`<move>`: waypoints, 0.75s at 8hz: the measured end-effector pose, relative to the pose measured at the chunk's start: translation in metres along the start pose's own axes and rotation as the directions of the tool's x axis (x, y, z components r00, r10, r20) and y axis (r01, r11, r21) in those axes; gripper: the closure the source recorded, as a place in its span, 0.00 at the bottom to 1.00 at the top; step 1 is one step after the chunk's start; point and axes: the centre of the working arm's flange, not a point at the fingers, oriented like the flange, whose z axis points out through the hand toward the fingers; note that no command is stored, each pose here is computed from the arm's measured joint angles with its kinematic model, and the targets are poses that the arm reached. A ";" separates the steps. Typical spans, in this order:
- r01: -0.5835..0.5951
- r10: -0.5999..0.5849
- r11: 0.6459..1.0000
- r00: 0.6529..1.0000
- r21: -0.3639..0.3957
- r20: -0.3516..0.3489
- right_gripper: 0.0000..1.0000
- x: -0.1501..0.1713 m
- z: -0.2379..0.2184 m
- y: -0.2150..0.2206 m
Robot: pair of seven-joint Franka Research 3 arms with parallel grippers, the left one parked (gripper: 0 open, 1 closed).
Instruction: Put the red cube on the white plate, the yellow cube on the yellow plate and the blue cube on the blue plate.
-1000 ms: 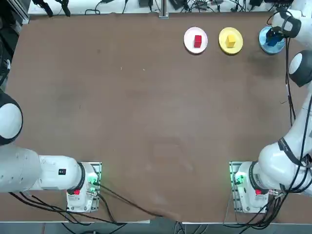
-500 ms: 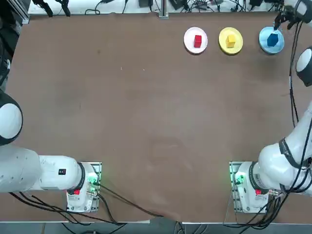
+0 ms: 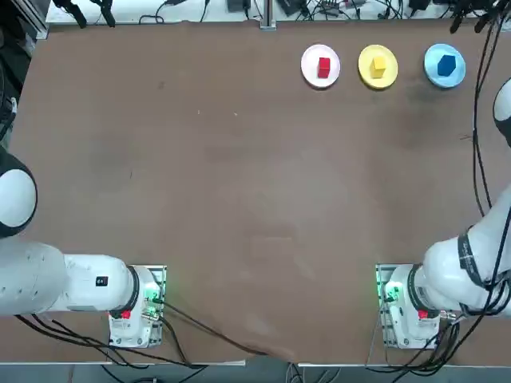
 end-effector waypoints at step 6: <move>0.053 -0.058 0.994 0.997 0.094 0.053 0.00 -0.071 -0.109 -0.144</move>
